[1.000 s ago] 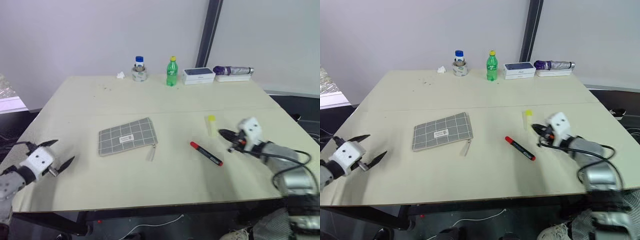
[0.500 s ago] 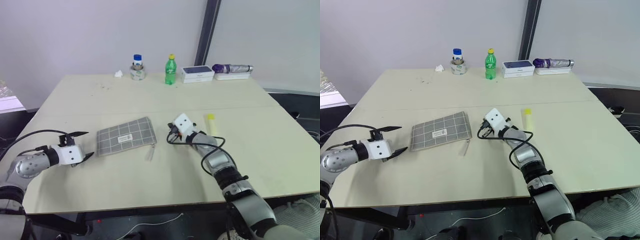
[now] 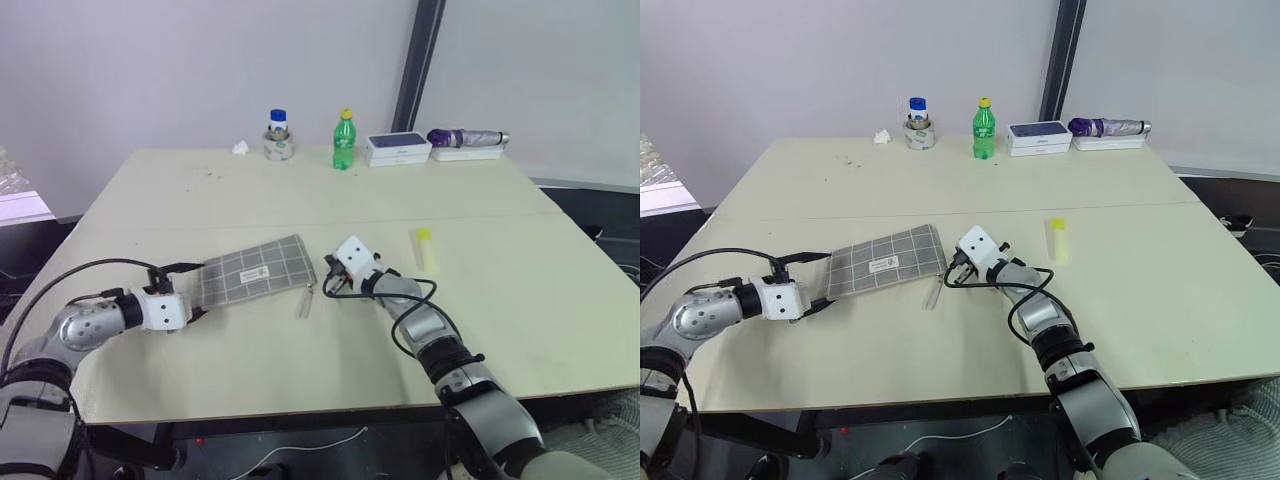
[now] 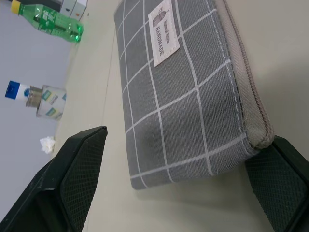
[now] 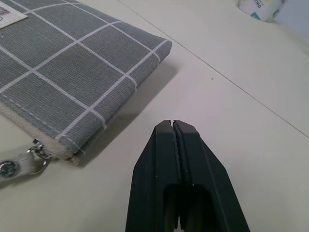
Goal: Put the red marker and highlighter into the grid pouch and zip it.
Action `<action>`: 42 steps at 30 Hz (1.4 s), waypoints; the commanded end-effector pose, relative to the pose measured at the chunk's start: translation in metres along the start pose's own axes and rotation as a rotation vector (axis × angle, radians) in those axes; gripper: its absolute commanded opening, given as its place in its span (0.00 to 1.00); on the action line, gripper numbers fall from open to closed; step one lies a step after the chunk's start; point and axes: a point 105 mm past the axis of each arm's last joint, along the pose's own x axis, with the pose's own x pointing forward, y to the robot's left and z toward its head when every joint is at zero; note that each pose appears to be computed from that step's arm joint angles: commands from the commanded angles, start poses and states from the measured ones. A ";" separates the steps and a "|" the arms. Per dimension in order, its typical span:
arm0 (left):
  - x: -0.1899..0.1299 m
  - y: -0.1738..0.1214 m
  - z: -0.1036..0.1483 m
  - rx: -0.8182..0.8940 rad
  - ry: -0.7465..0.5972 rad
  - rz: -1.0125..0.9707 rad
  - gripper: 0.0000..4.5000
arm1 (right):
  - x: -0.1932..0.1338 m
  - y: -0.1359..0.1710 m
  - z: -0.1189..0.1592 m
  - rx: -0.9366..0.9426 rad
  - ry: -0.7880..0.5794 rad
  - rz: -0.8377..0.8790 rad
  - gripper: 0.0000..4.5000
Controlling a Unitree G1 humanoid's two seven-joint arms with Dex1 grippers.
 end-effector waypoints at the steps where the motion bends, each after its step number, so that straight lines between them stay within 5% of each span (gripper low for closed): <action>1: 0.003 -0.029 -0.004 -0.041 0.017 -0.123 0.88 | -0.002 -0.004 0.009 -0.033 -0.037 -0.003 0.00; 9: 0.004 -0.039 -0.004 -0.066 0.016 -0.160 0.01 | -0.006 -0.006 0.011 -0.040 -0.043 0.000 0.00; 17: 0.008 -0.026 -0.002 -0.170 -0.012 -0.061 0.00 | -0.021 -0.007 0.023 0.065 -0.103 0.064 0.06; 21: 0.007 -0.005 0.004 -0.237 -0.063 0.065 0.00 | -0.039 -0.012 0.038 0.185 -0.150 0.091 0.41; 26: 0.003 0.005 0.009 -0.300 -0.088 0.167 0.00 | -0.052 0.010 0.037 0.302 -0.088 0.181 0.99; 42: 0.002 0.013 0.029 -0.327 -0.118 0.255 0.00 | -0.016 0.052 0.036 0.560 0.025 0.143 0.99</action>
